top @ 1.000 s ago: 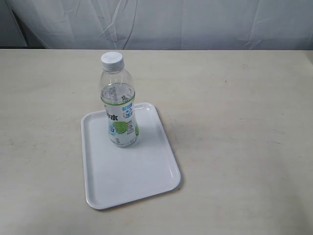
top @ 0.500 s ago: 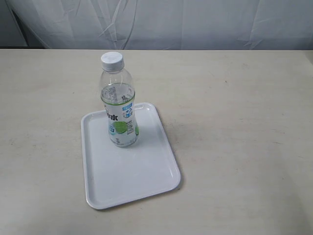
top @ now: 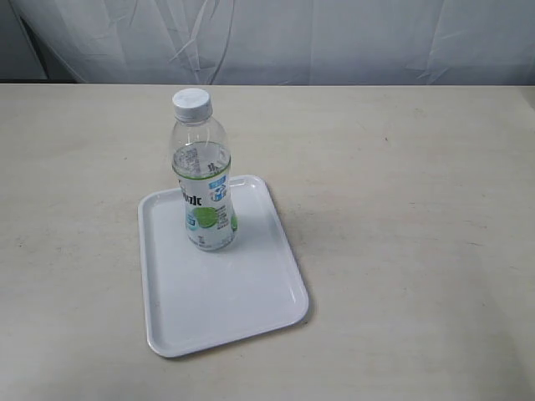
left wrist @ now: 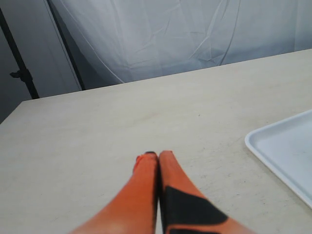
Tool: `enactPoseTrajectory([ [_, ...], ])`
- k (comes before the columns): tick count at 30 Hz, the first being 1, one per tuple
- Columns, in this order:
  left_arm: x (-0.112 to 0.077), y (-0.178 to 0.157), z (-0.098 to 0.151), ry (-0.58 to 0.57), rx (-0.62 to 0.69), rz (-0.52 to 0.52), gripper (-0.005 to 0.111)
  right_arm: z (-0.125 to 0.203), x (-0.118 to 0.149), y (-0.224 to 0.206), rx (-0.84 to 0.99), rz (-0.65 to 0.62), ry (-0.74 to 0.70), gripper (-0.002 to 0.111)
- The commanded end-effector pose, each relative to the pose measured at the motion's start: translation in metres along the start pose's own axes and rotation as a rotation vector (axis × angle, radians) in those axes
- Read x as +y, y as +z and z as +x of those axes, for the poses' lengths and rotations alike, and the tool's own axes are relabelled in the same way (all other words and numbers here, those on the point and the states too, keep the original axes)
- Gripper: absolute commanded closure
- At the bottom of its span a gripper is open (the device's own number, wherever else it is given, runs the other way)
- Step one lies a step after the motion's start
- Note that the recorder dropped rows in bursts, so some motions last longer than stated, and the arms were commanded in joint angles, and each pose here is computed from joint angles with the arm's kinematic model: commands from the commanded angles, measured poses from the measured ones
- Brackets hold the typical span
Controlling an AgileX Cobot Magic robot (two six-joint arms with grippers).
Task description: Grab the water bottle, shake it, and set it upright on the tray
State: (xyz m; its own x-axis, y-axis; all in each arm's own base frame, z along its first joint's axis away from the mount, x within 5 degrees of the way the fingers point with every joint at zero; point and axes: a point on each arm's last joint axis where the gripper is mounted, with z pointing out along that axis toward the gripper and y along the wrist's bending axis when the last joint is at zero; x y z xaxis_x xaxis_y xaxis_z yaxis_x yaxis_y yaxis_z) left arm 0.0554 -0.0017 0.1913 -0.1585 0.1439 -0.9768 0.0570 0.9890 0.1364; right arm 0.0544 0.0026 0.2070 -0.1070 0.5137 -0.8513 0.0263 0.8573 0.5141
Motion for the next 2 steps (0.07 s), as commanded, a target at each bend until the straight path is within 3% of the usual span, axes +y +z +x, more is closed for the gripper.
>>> enactPoseTrajectory([
  [1,-0.0001,0.0,-0.0002,-0.003,-0.014,-0.001,0.106,0.0005,-0.0005,-0.0004,-0.006,0.001,-0.002,0.108],
  [2,-0.0001,0.0,-0.0002,-0.003,-0.014,-0.001,0.106,0.0005,-0.0005,-0.0004,-0.006,0.001,-0.002,0.108],
])
